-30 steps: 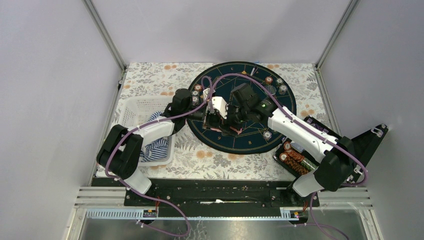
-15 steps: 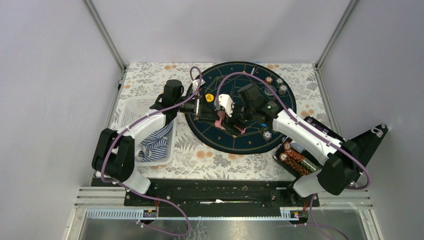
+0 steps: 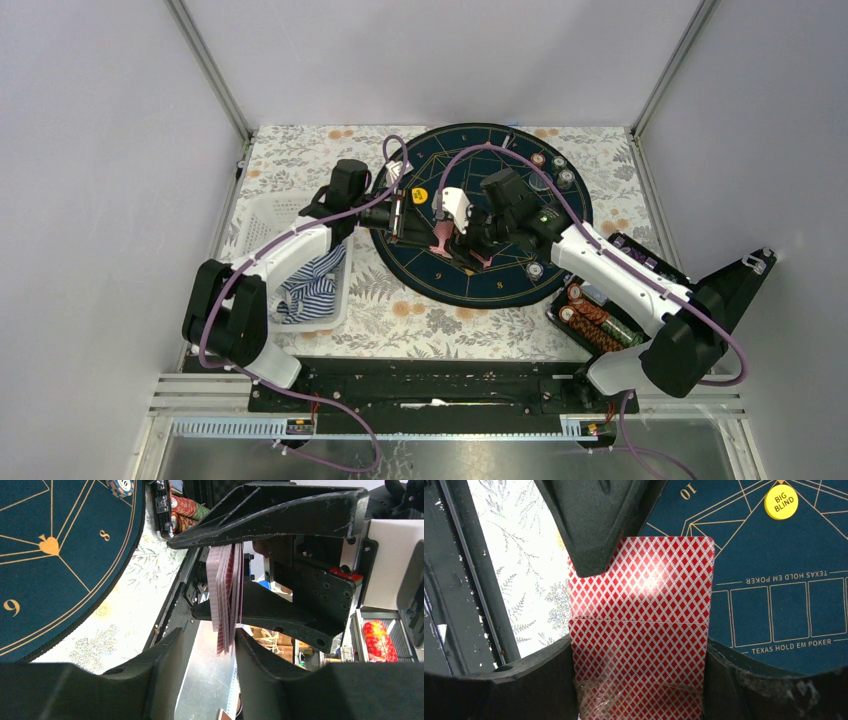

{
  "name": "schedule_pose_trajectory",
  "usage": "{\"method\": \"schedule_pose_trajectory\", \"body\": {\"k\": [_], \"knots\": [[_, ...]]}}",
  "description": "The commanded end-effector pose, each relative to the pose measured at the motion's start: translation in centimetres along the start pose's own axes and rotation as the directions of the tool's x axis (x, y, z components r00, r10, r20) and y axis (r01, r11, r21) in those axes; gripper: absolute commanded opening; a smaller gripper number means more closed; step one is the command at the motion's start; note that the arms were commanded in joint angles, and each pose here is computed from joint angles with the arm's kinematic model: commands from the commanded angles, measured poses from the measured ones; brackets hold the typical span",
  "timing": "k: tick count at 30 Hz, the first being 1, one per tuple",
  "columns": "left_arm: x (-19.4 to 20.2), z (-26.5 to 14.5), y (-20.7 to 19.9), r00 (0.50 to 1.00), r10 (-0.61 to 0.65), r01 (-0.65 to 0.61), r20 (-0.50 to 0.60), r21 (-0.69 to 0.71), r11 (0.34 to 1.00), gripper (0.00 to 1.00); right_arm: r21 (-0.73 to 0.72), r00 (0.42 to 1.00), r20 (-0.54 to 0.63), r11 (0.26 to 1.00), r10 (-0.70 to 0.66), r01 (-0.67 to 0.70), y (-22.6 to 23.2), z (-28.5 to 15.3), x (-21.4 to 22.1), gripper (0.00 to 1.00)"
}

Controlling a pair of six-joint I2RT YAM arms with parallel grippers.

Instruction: Distribute texas hold em gaming equipment

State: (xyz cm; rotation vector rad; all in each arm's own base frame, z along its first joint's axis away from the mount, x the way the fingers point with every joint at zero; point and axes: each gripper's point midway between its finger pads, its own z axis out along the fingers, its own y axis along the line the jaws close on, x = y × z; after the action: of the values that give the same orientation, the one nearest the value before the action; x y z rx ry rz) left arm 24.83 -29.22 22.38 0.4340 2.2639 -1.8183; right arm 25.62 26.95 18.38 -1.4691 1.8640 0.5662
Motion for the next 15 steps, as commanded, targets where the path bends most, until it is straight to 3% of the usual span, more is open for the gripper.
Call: {"method": "schedule_pose_trajectory", "body": {"k": [1,7,11,15], "knots": [[-1.6,-0.6,-1.9,0.992,0.114,-0.114,0.053,0.001,0.993,0.39,0.033,0.996,0.089,0.999,-0.028,0.026,-0.5,-1.3,-2.2,0.05],[-1.6,-0.8,-2.3,0.987,0.150,-0.150,0.064,0.000,0.989,0.37,0.040,0.996,0.081,0.999,-0.024,0.021,-0.7,-1.1,-1.9,0.03],[-1.4,-0.3,-2.5,0.984,0.173,-0.173,0.048,-0.004,0.985,0.49,0.028,0.996,0.090,0.999,-0.017,0.015,-0.6,-0.9,-2.2,0.04],[-1.6,0.5,-2.5,0.984,0.174,-0.174,0.039,-0.007,0.985,0.51,0.014,0.996,0.088,1.000,-0.009,0.008,-0.5,-0.7,-2.2,0.04]]}}
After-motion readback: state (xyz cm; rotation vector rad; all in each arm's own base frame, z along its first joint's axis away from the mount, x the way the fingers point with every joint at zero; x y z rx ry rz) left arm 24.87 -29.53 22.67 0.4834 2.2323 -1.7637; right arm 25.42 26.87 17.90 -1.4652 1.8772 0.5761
